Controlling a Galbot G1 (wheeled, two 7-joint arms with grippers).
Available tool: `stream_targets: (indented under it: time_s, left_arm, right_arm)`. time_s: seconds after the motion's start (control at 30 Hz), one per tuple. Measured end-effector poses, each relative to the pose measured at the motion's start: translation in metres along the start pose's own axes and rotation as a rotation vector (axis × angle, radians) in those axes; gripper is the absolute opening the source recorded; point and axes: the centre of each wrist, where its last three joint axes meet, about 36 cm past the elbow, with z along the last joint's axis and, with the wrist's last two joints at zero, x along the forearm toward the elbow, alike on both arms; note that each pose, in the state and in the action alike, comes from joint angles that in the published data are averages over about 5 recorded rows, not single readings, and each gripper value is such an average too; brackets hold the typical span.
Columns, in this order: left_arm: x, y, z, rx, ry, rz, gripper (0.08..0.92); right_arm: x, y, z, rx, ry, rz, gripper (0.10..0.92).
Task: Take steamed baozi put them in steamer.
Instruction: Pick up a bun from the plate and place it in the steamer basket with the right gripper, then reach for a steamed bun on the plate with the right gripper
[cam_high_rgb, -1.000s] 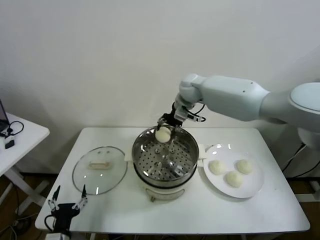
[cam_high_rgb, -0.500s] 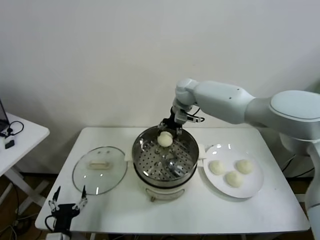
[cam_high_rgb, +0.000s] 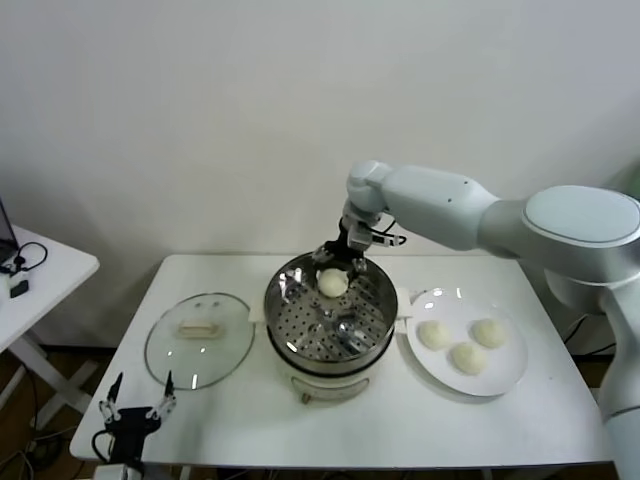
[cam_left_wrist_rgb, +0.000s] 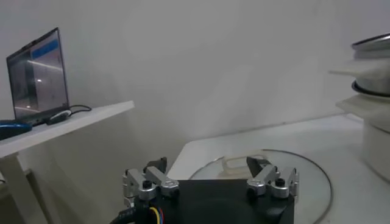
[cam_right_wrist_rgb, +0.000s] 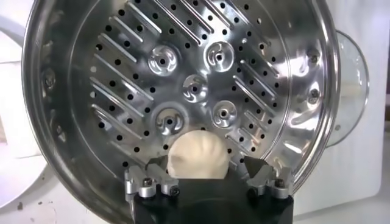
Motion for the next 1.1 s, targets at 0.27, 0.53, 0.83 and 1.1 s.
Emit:
stream_targets:
  time_s: [0.27, 0.53, 0.83, 1.1]
  left_arm:
    - [0.003, 0.0, -0.003, -0.009, -0.002, 0.005, 0.823]
    - [0.005, -0.001, -0.006, -0.011, -0.008, 0.013, 0.823]
    - [0.007, 0.0, -0.008, -0.012, -0.013, 0.01, 0.823]
    - [0.009, 0.003, -0.008, -0.013, -0.016, 0.003, 0.823]
  right_arm:
    - [0.053, 0.037, 0.003, -0.156, 0.023, -0.023, 0.823]
    - [0.103, 0.139, -0.011, -0.573, 0.095, -0.055, 0.823]
    - [0.083, 0.245, -0.056, -1.019, 0.118, -0.073, 0.823]
    - [0.037, 0.28, -0.079, -1.228, 0.129, -0.071, 0.823]
